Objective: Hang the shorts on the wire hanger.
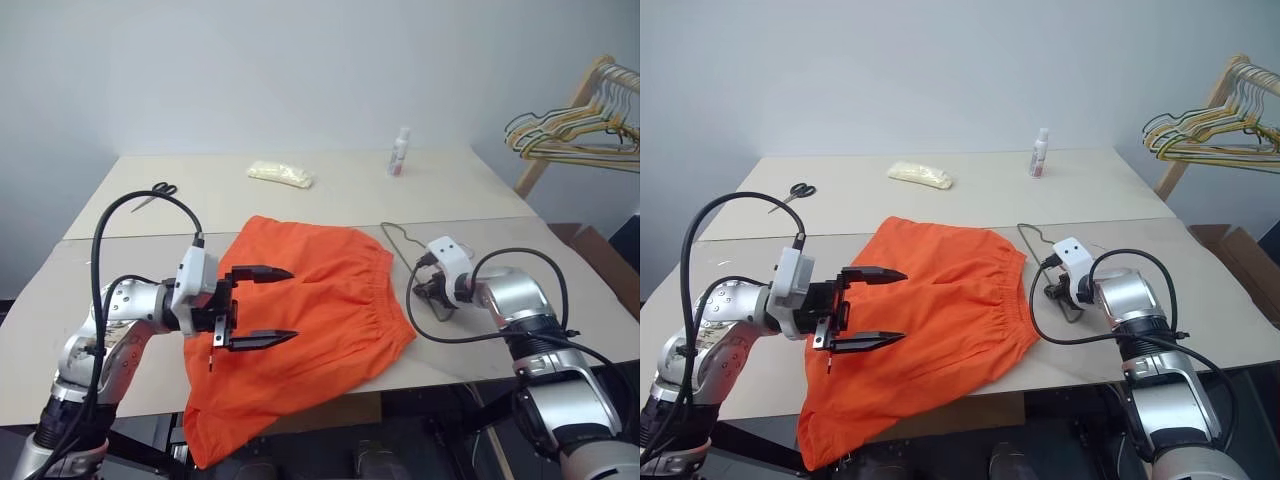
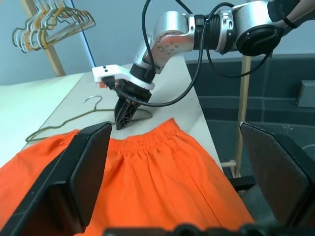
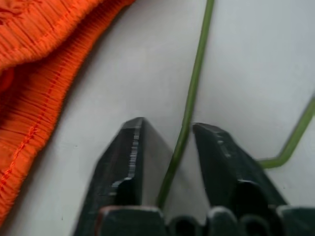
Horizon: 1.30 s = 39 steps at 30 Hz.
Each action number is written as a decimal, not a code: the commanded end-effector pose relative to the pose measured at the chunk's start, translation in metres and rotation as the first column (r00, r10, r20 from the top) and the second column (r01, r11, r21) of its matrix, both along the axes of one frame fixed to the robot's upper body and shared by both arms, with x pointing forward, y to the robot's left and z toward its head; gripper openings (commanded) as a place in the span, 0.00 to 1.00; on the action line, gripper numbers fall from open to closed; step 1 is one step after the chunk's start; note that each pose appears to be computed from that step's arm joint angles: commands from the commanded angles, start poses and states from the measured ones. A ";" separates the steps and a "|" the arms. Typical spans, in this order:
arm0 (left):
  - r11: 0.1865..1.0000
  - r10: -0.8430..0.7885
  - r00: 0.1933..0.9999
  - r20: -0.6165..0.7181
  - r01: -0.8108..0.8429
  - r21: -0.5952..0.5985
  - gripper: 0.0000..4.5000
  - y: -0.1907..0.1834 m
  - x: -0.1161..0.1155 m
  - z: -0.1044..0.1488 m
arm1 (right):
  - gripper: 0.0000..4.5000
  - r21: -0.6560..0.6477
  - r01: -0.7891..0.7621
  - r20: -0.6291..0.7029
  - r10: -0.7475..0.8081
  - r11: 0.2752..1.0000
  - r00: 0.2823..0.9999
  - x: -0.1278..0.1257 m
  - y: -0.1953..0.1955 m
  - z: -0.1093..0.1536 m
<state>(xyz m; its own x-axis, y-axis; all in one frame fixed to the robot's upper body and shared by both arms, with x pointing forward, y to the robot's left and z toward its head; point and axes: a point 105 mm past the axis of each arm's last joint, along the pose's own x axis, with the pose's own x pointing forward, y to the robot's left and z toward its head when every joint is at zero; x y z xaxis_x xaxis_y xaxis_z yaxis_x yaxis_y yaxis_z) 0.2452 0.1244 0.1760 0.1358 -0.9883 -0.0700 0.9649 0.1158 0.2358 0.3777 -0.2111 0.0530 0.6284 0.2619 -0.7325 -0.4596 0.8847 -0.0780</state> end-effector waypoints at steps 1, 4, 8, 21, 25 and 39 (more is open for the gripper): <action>1.000 0.003 0.999 0.053 -0.003 -0.017 1.00 -0.005 0.004 0.011 | 0.10 -0.003 0.004 -0.027 -0.004 1.000 1.000 -0.003 0.005 -0.008; 0.998 0.037 0.997 0.070 -0.033 -0.060 1.00 -0.010 0.011 0.020 | 0.00 -0.015 0.029 -0.020 -0.029 0.999 0.999 -0.003 0.003 -0.007; 0.990 0.129 0.990 0.057 -0.125 -0.069 1.00 -0.018 0.028 0.018 | 0.00 -0.024 0.080 0.034 -0.079 0.997 0.996 0.000 -0.004 -0.001; 0.761 0.262 0.762 -0.592 -0.540 -0.360 1.00 -0.061 0.104 0.044 | 0.00 0.019 -0.135 0.758 0.073 0.991 0.648 -0.015 0.046 0.139; 0.674 0.148 0.713 -0.686 -0.580 -0.457 1.00 -0.068 0.112 0.064 | 0.00 -0.031 -0.206 0.842 0.137 0.978 0.522 -0.028 0.069 0.148; 0.648 0.168 0.699 -0.695 -0.610 -0.456 0.80 -0.072 0.116 0.068 | 0.00 -0.130 -0.330 0.872 0.267 0.935 0.411 -0.049 0.110 0.134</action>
<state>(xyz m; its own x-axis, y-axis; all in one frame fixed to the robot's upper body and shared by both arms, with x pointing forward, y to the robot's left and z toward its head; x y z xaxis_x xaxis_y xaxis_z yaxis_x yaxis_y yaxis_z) 0.3659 0.0537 0.2307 0.6909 -0.6671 0.2788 0.6511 0.4063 -0.6411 0.3350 -0.1061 0.1684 0.8180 0.5672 0.0955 -0.4467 0.7311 -0.5157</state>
